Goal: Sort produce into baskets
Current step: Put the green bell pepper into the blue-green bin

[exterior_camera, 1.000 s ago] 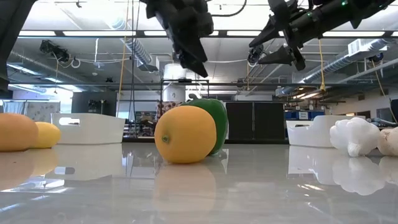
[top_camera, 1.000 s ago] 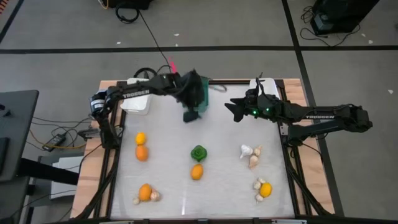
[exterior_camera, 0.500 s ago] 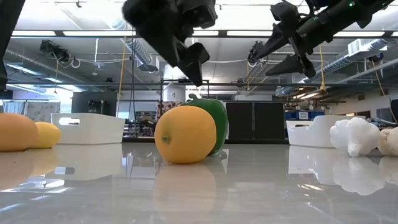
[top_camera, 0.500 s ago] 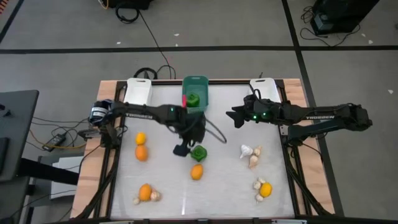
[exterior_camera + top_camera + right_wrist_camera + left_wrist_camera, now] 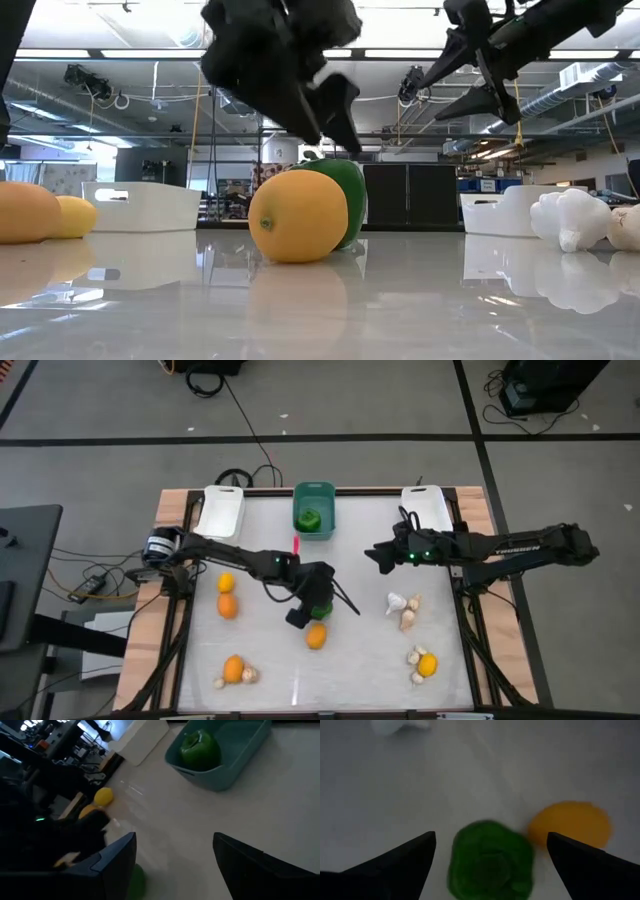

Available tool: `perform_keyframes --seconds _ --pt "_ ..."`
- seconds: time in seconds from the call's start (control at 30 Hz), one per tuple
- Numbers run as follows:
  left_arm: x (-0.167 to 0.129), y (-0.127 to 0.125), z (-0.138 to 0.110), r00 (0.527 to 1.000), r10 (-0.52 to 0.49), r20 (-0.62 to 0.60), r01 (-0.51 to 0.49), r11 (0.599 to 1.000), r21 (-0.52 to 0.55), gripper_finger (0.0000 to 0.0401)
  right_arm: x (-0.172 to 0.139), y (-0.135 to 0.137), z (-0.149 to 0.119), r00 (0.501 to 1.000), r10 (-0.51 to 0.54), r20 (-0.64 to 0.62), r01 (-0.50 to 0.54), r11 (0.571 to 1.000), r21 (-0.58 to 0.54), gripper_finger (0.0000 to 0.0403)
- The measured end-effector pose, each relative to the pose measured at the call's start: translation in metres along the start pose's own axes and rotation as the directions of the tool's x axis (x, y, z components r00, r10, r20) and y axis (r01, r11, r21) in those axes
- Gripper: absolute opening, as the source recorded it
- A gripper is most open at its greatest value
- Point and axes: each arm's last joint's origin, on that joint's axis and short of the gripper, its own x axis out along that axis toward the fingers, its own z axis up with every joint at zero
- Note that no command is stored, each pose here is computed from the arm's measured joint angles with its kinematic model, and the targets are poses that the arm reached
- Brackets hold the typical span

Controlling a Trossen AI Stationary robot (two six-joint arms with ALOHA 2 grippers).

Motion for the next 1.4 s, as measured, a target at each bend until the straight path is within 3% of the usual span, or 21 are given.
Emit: perform_keyframes --seconds 0.37,0.7,0.83,1.0,1.2,1.4 --pt "0.025 -0.003 -0.014 0.995 -0.008 -0.103 0.007 1.000 -0.018 0.0398 -0.005 0.004 -0.008 1.000 -0.009 -0.008 0.009 1.000 0.014 0.0274" --pt "0.028 0.012 -0.021 0.988 0.070 -0.134 -0.086 0.990 -0.115 0.0331 -0.005 0.003 -0.007 1.000 -0.026 0.014 0.026 1.000 0.012 0.0274" --pt "0.023 0.024 -0.022 0.985 0.090 -0.148 -0.117 0.976 -0.186 0.0331 -0.005 0.003 -0.007 1.000 -0.026 0.015 0.026 1.000 0.011 0.0274" --pt "0.003 0.046 -0.012 0.974 0.132 -0.184 -0.172 0.959 -0.223 0.0352 -0.007 0.003 -0.006 1.000 -0.019 0.018 0.019 1.000 0.013 0.0274" --pt "-0.038 0.086 -0.002 0.959 0.176 -0.220 -0.237 0.928 -0.289 0.0338 -0.014 0.002 -0.004 1.000 -0.015 0.022 0.014 1.000 0.009 0.0274" --pt "-0.087 0.133 -0.010 0.939 0.233 -0.254 -0.319 0.867 -0.384 0.0338 -0.018 -0.002 -0.004 0.999 -0.039 0.016 0.039 0.999 0.000 0.0272"
